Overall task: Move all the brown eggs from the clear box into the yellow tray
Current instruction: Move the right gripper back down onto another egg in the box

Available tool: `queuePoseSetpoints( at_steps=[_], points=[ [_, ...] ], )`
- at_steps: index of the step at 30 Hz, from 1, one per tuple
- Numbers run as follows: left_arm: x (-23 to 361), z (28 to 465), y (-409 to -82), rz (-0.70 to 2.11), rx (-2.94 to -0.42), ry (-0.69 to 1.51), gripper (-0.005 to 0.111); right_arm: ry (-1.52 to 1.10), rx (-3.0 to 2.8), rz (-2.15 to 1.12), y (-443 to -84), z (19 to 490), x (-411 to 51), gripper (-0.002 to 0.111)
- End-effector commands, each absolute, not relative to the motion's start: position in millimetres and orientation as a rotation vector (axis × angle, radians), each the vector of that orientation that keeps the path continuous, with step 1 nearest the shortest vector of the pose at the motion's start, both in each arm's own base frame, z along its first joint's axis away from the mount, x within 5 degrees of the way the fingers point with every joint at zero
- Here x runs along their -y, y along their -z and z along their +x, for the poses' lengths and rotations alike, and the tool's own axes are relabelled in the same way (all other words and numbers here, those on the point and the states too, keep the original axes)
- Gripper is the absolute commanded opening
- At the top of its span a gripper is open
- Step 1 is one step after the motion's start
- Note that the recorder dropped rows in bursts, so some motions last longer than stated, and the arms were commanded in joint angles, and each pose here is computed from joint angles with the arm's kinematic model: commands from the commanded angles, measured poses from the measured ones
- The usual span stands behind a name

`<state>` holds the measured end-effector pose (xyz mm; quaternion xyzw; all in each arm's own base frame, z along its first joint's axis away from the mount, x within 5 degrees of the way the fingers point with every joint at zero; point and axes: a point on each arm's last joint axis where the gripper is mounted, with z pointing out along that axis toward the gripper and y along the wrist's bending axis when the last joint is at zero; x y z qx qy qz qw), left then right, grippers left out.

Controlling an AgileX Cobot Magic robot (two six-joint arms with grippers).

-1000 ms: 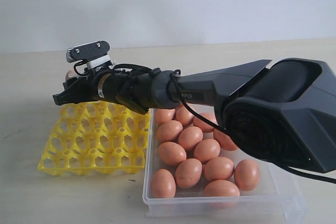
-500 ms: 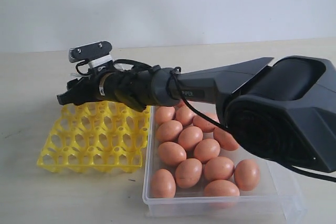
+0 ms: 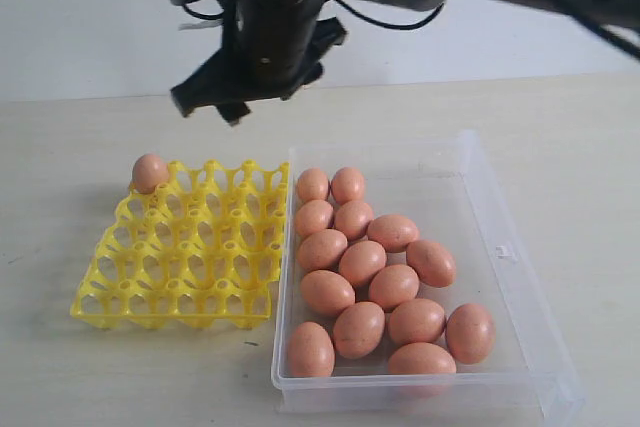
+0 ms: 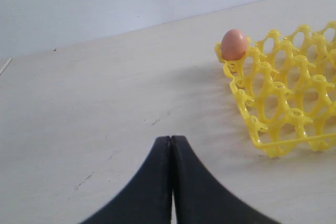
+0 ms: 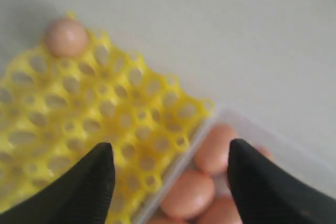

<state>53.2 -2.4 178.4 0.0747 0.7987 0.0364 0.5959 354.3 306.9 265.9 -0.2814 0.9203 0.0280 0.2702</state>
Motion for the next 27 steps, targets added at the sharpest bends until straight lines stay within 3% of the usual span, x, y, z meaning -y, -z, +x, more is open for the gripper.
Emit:
queuePoseSetpoints(
  at_steps=[1, 6, 12, 27],
  points=[
    [2.5, 53.1, -180.8, 0.160, -1.837, -0.076, 0.000, 0.110, -2.644, -0.741, -274.1, 337.5, -257.6, 0.060],
    [2.5, 53.1, -180.8, 0.160, -1.837, -0.076, 0.000, 0.093, -2.661, -0.603, -260.4, 318.8, -214.6, 0.060],
    [2.5, 53.1, -180.8, 0.160, -1.837, -0.076, 0.000, 0.218, -2.715, -0.783, -227.8, 297.8, -170.3, 0.060],
    [2.5, 53.1, -180.8, 0.160, -1.837, -0.076, 0.000, 0.133, -2.811, -0.894, -165.7, 300.9, -177.2, 0.060]
  ],
)
